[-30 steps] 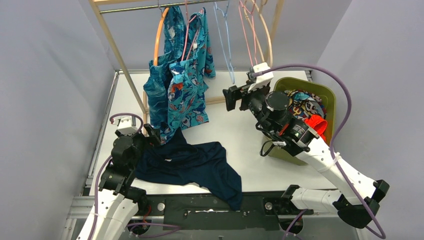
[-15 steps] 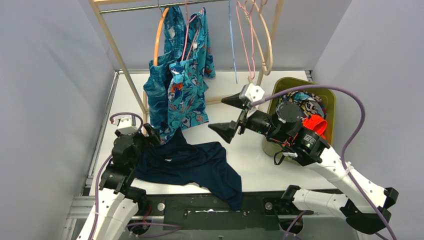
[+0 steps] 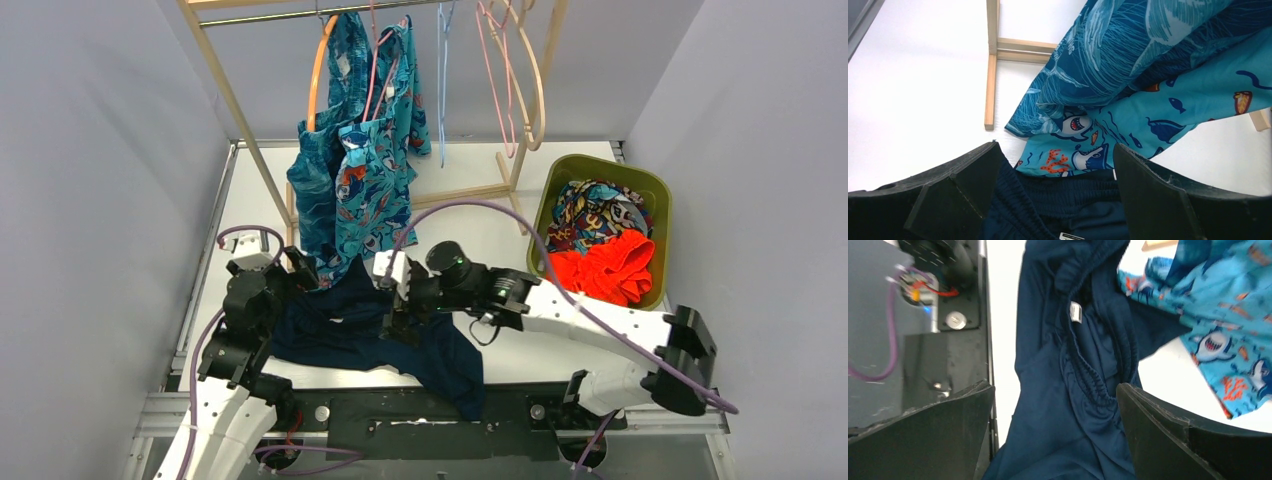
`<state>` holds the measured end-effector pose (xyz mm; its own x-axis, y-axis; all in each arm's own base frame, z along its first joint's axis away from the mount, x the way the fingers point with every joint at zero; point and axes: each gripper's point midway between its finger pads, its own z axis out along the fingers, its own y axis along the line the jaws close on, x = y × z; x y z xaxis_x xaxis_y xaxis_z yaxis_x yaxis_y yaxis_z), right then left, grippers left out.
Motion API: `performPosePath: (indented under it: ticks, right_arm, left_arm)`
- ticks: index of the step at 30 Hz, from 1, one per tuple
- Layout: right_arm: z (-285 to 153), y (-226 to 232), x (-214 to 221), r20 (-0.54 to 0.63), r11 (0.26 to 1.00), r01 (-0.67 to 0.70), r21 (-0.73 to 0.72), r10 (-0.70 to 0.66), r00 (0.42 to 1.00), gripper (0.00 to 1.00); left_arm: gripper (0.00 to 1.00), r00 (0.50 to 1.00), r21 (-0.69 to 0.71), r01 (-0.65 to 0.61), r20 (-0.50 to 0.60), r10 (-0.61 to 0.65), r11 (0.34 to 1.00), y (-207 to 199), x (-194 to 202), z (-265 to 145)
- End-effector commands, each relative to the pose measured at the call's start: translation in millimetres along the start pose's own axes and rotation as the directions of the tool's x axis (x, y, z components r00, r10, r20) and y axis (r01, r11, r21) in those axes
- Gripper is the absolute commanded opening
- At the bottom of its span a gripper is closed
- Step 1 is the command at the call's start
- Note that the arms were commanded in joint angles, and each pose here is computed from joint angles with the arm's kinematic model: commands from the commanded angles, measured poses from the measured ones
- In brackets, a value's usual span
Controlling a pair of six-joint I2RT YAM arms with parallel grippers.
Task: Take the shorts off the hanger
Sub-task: Adjust the shorts at the center of the board.
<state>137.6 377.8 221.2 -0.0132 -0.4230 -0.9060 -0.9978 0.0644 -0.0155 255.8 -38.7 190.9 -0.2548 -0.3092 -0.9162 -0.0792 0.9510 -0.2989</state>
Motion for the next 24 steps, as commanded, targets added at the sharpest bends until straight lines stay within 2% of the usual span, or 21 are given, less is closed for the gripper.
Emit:
performPosePath:
  ticks: [1, 4, 10, 14, 17, 20, 24]
  right_arm:
    - [32.0, -32.1, 16.8, -0.069, 0.987, 0.031, 0.161, -0.02, 0.997, 0.99]
    - [53.5, -56.2, 40.9, -0.121, 0.964, 0.015, 0.267, 0.018, 0.993, 0.99]
    - [85.9, -72.0, 73.6, -0.228, 0.957, 0.036, 0.287, 0.032, 0.973, 0.98]
    - [90.8, -87.1, 105.0, -0.319, 0.935, -0.012, 0.354, 0.133, 0.938, 0.98]
    - [90.6, -92.4, 115.5, -0.316, 0.922, -0.056, 0.384, 0.189, 0.93, 0.99]
    - [91.8, -86.0, 118.3, -0.304, 0.934, -0.076, 0.349, 0.19, 0.933, 0.89]
    - [96.3, -75.1, 115.4, -0.287, 0.951, -0.102, 0.292, 0.189, 0.939, 0.5]
  left_arm:
    - [0.83, 0.998, -0.042, 0.015, 0.06, -0.013, 0.999, 5.4, -18.6, 0.3]
    - [0.83, 0.998, -0.06, 0.02, 0.062, -0.016, 0.998, 8.9, -19.5, 0.1]
    - [0.83, 0.996, -0.066, 0.031, 0.082, -0.025, 0.997, 10.8, -22.8, -3.0]
    - [0.83, 0.996, -0.07, 0.032, 0.087, -0.026, 0.997, 11.8, -23.2, -3.8]
    - [0.83, 0.996, -0.071, 0.034, 0.088, -0.028, 0.997, 12.1, -23.5, -3.7]
    - [0.83, 0.996, -0.063, 0.033, 0.086, -0.027, 0.998, 10.6, -23.0, -3.2]
    - [0.83, 0.996, -0.065, 0.033, 0.088, -0.027, 0.997, 11.1, -23.3, -3.7]
